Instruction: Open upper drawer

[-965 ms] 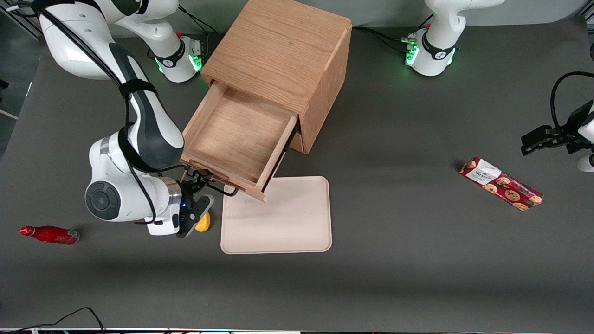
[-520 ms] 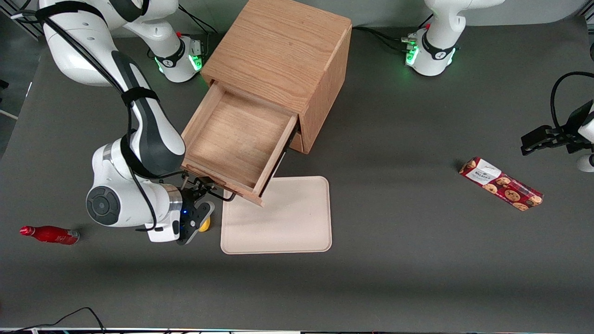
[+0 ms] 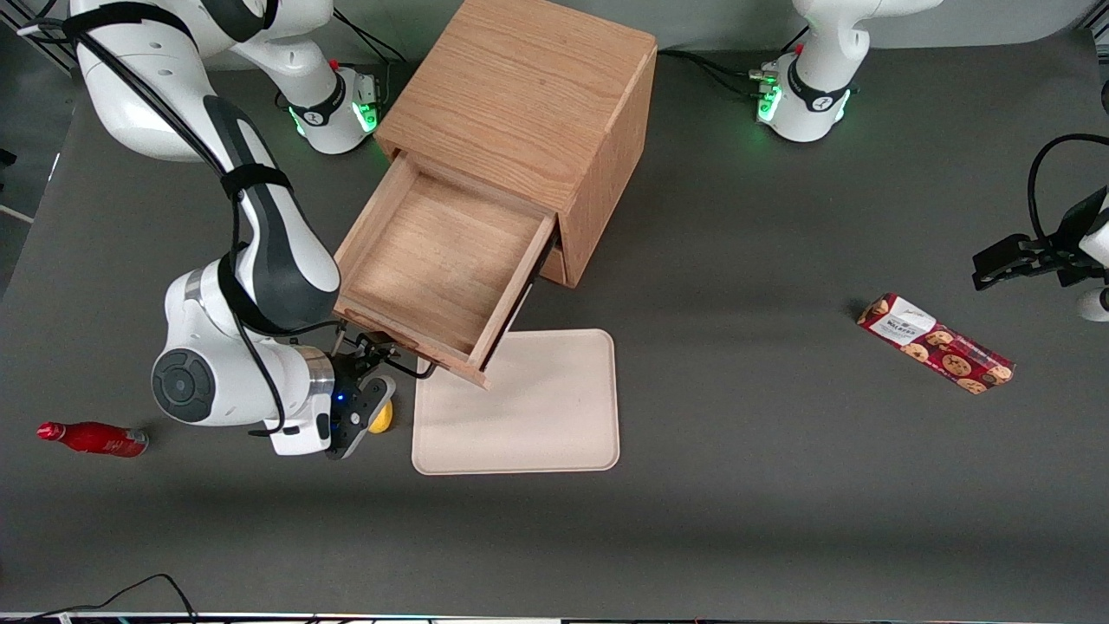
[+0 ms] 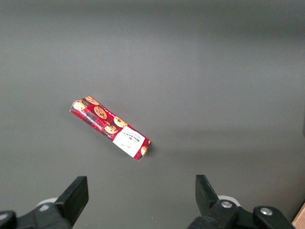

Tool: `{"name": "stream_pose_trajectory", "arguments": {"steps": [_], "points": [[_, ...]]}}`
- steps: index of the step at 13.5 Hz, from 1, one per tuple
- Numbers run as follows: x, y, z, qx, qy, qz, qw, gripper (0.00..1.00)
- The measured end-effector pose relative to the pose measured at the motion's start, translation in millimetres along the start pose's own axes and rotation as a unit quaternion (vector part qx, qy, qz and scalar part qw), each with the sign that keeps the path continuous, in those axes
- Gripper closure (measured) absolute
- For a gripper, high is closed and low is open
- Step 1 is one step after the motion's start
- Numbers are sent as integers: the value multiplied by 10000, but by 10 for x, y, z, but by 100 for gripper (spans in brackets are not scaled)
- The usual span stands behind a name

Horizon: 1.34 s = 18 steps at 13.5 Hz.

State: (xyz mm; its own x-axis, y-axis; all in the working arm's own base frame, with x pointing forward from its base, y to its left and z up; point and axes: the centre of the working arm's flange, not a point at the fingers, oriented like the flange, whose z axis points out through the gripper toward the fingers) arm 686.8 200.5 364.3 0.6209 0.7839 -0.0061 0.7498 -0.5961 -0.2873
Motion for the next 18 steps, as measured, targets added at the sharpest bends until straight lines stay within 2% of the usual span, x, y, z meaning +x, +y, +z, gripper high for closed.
{"name": "stream_pose_trajectory", "arguments": {"steps": [14,16,18], "points": [[-13,30,-47,17,105,-304,9995,0],[-45,12,-247,-47,139,-304,9994,0],[-139,5,-617,-250,253,-269,9990,0]]}}
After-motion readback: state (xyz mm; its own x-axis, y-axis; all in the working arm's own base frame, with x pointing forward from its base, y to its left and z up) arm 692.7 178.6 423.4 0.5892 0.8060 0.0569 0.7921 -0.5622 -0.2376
